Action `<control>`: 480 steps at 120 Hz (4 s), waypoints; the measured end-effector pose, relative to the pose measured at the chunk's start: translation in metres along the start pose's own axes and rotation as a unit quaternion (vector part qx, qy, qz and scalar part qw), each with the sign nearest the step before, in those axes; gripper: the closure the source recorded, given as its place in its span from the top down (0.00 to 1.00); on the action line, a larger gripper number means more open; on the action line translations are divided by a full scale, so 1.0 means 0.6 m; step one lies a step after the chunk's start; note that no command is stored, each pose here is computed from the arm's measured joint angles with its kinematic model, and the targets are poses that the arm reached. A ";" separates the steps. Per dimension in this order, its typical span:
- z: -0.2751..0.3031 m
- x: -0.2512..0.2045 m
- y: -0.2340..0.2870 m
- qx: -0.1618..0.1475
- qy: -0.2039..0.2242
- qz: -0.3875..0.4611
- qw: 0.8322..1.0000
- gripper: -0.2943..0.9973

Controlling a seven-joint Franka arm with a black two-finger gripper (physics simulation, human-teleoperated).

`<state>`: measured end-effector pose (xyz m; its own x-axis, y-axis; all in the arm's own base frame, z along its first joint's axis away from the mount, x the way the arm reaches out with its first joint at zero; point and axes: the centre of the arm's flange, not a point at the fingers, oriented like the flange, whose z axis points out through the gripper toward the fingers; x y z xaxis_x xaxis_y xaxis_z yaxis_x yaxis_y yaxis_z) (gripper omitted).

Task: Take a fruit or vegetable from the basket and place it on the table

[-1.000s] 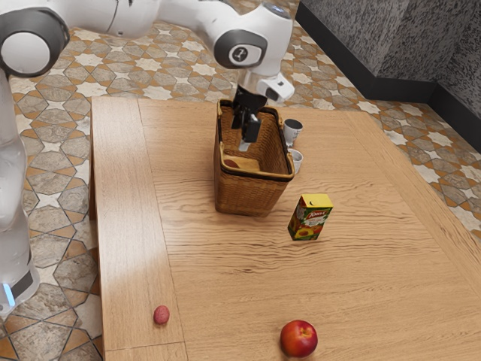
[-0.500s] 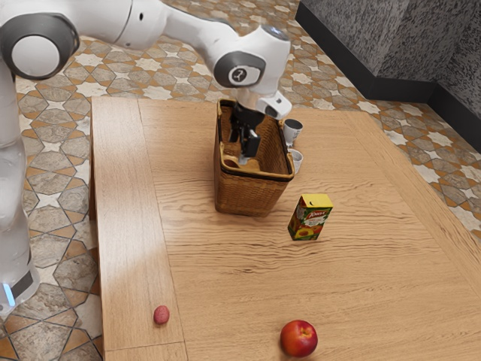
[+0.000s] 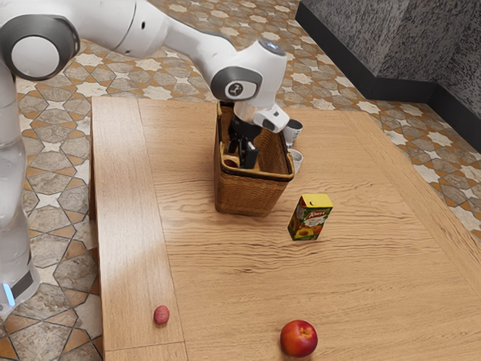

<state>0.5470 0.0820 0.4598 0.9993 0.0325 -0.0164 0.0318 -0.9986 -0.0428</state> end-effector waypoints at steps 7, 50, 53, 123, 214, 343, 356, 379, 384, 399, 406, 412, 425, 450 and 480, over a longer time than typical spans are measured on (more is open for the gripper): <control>0.001 0.000 0.002 0.002 0.001 0.002 1.000 0.77; 0.013 -0.032 0.018 -0.005 0.009 0.002 1.000 0.77; 0.012 -0.033 0.021 -0.005 0.011 0.003 1.000 0.77; -0.005 -0.034 0.009 -0.007 0.028 -0.020 0.999 0.77; 0.019 -0.016 -0.028 -0.002 0.023 -0.025 0.999 0.77; 0.088 -0.008 -0.037 -0.006 0.010 -0.033 0.999 0.72; 0.083 -0.003 -0.029 -0.002 0.020 -0.028 0.999 0.55; 0.074 0.001 -0.024 0.004 0.034 -0.024 0.999 0.47; 0.072 0.002 -0.024 0.005 0.037 -0.024 0.999 0.47; 0.064 0.002 -0.027 0.006 0.044 -0.027 0.999 0.46; 0.049 0.000 -0.029 0.007 0.053 -0.029 0.998 0.46; 0.036 -0.002 -0.031 0.006 0.061 -0.030 0.998 0.46; 0.012 -0.004 -0.035 0.008 0.075 -0.033 0.997 0.46; -0.093 0.013 -0.039 0.029 0.128 -0.025 0.991 0.44; -0.358 0.074 0.114 0.089 0.252 0.070 0.961 0.39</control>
<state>0.5975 0.0061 0.6709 0.8765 -0.1713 0.4498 -0.0625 -0.9671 -0.2466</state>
